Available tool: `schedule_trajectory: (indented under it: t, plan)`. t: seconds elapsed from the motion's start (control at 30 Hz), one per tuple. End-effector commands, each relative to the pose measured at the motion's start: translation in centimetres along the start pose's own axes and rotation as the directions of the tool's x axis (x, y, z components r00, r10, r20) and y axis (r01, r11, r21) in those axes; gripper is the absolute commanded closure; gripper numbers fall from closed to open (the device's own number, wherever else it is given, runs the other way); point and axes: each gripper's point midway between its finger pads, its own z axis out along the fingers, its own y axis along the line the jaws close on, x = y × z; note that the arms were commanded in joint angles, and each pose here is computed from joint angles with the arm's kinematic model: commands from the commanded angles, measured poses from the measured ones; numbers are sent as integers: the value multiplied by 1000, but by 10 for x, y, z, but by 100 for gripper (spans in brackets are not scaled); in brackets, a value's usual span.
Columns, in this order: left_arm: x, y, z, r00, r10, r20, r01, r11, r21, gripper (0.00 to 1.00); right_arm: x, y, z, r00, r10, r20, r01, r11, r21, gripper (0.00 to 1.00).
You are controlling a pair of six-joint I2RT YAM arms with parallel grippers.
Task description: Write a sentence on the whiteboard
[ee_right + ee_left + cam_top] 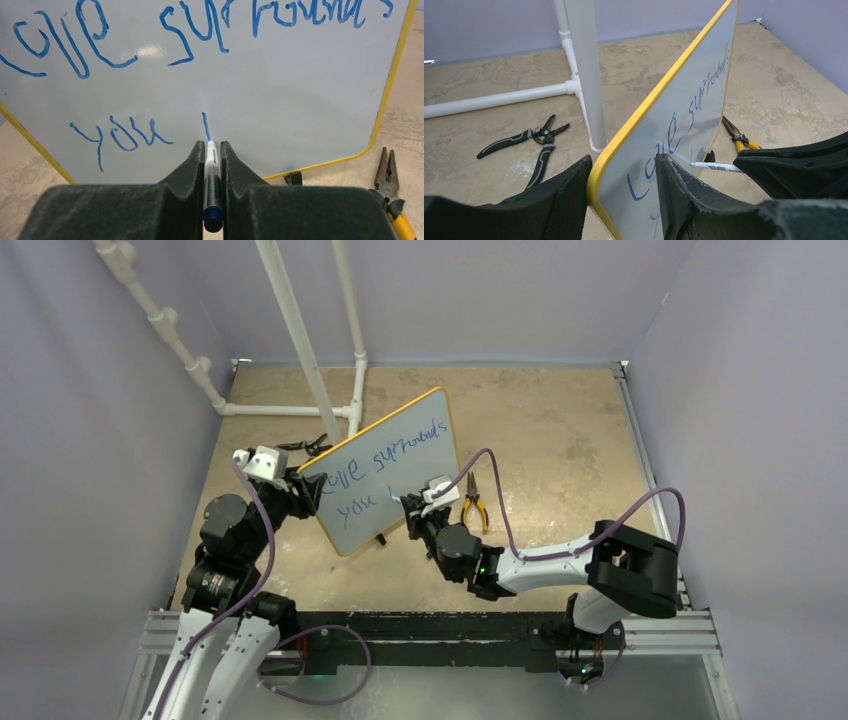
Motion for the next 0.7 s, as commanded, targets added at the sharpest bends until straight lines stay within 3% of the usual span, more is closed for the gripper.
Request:
schedule_trajectory:
  t: [0.0, 0.3, 0.67]
  plan:
    - [-7, -8, 0, 1000, -3, 28, 1, 999, 45, 52, -47, 6, 6, 987, 104, 121, -105, 995, 3, 100]
    - [-8, -8, 0, 1000, -2, 28, 1, 999, 45, 52, -65, 4, 5, 978, 114, 173, -118, 993, 11, 100]
    - [-8, -9, 0, 1000, -2, 30, 1, 999, 46, 52, -52, -5, 9, 984, 82, 155, -93, 993, 70, 100]
